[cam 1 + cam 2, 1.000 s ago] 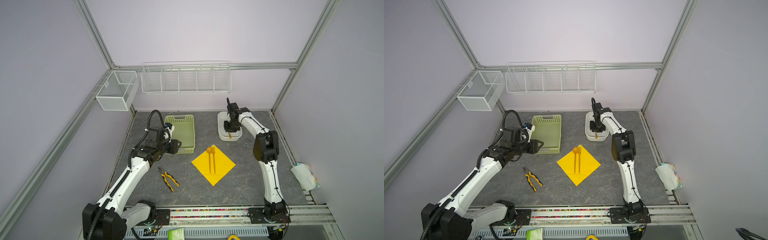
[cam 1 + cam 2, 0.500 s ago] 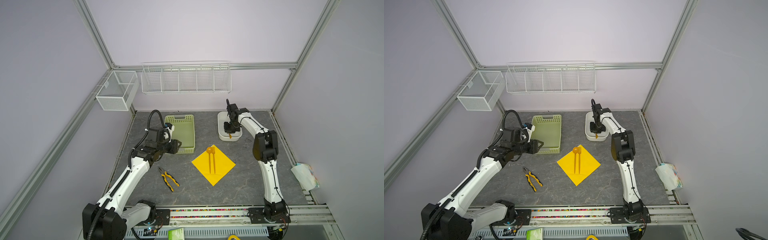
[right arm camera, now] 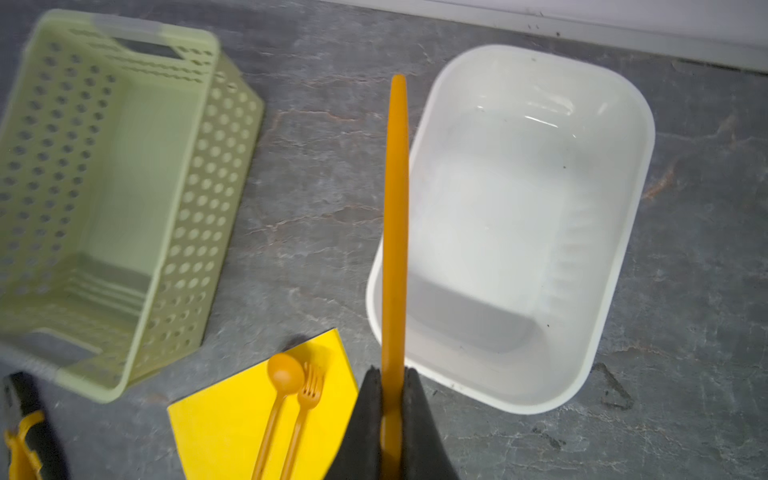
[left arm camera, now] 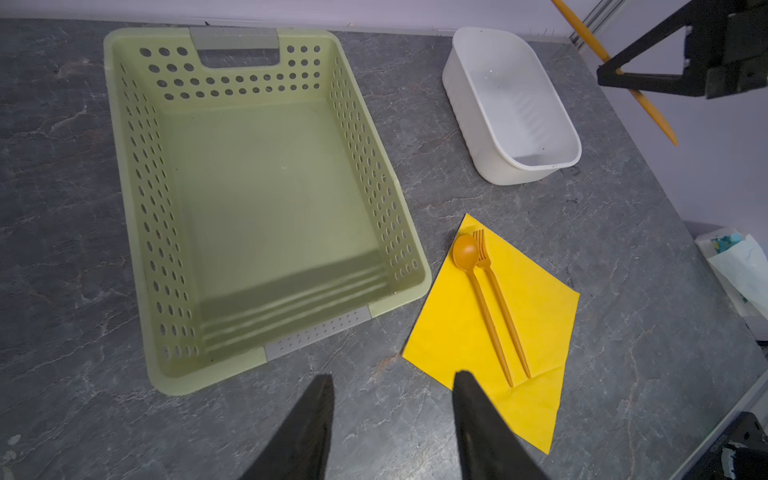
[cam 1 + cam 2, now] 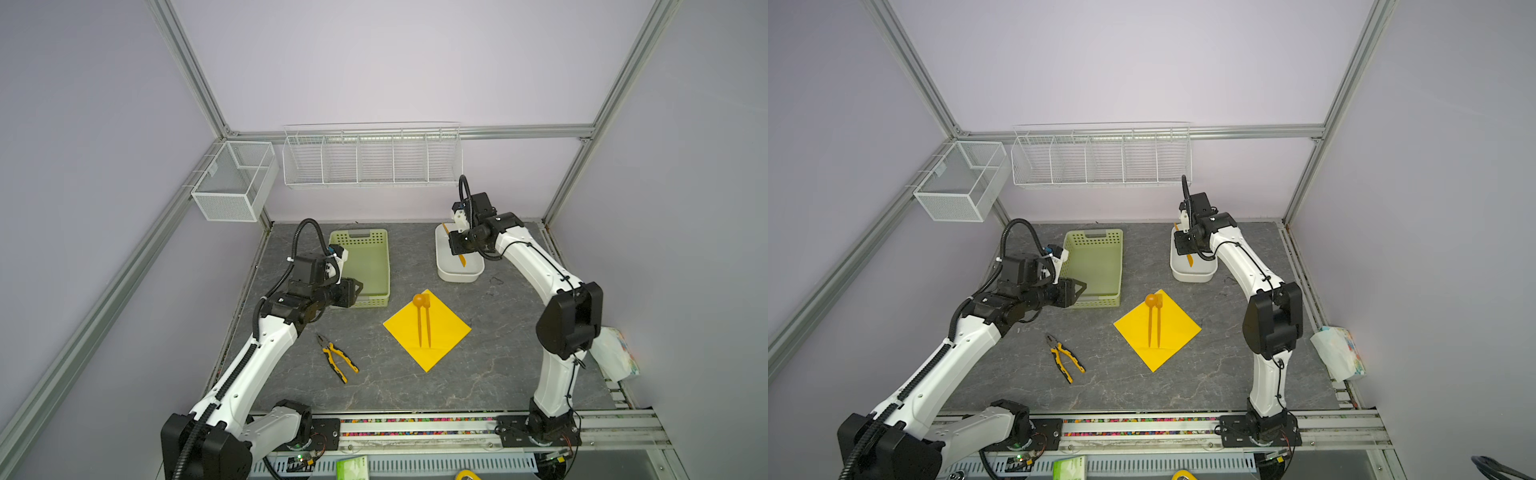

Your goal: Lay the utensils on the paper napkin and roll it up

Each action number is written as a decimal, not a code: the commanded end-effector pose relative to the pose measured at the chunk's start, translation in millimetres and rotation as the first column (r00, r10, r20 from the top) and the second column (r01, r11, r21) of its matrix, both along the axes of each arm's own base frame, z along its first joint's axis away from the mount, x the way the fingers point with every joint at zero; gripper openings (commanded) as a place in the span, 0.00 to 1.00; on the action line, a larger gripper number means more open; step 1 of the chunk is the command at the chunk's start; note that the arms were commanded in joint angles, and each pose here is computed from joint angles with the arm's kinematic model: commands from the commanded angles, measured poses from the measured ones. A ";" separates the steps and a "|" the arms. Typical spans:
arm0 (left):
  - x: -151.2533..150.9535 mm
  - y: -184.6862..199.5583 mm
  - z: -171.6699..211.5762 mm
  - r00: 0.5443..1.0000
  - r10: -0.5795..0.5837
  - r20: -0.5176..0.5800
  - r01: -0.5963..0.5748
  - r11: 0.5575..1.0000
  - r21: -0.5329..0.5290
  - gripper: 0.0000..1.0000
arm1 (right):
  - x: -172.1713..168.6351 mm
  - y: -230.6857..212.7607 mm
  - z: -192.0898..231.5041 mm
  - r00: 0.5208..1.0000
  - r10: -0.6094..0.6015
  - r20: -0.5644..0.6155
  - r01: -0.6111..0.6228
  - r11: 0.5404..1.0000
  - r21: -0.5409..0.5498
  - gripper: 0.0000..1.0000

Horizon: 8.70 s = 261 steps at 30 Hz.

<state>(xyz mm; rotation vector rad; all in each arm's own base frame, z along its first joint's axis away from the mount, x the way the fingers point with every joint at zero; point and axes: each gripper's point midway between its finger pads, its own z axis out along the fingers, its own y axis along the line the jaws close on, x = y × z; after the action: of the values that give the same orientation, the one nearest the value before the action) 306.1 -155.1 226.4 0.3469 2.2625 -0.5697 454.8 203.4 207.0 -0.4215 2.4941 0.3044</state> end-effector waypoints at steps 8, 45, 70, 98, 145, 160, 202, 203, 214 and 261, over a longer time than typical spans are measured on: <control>-9.1 0.4 55.0 0.992 -0.049 0.116 0.050 0.999 -0.007 0.48 | -92.5 74.5 15.8 0.717 0.654 0.239 -0.584 0.752 -0.306 0.07; -144.5 -91.5 79.5 0.716 -0.687 0.121 0.696 0.716 -0.053 0.53 | -277.1 116.7 93.4 -0.139 0.990 0.037 -0.167 0.013 -0.986 0.07; -162.4 -101.2 68.0 0.642 -0.764 0.061 0.767 0.642 -0.025 0.46 | -297.6 123.7 124.6 -0.210 0.974 0.086 -0.128 0.060 -0.990 0.07; -146.1 -102.2 67.6 0.699 -0.705 0.117 0.709 0.705 0.017 0.04 | -303.4 116.6 121.0 -0.178 0.975 0.136 -0.197 0.100 -0.975 0.47; -60.5 -116.1 133.8 0.845 -0.336 0.417 0.506 0.755 -0.417 0.00 | -189.9 112.0 144.4 0.965 -0.211 0.158 0.048 0.730 0.682 0.49; -40.9 -111.4 121.8 0.888 -0.270 0.374 0.415 0.819 -0.396 0.00 | -185.2 130.7 175.1 0.972 -0.185 0.141 0.025 0.684 0.729 0.39; -39.9 -108.4 114.7 0.896 -0.266 0.357 0.397 0.839 -0.371 0.00 | -158.4 155.2 175.3 0.987 -0.157 0.023 0.071 0.570 0.819 0.20; -40.2 -108.5 114.6 0.895 -0.267 0.357 0.398 0.839 -0.371 0.00 | -157.9 154.6 175.6 0.987 -0.158 0.022 0.072 0.568 0.820 0.20; -40.1 -108.3 114.0 0.896 -0.267 0.356 0.397 0.840 -0.370 0.00 | -157.9 154.6 174.6 0.987 -0.157 0.019 0.074 0.565 0.822 0.15; -2.8 -43.4 83.6 0.966 -0.116 0.232 0.167 0.963 -0.212 0.43 | -171.1 100.0 22.3 0.978 -0.094 -0.185 0.159 0.914 0.374 0.09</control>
<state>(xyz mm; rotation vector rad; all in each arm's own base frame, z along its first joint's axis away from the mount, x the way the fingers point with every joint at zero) 297.6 -201.8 315.0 0.4196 1.8986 -0.8714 285.6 305.0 240.5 -0.0539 2.4815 0.8100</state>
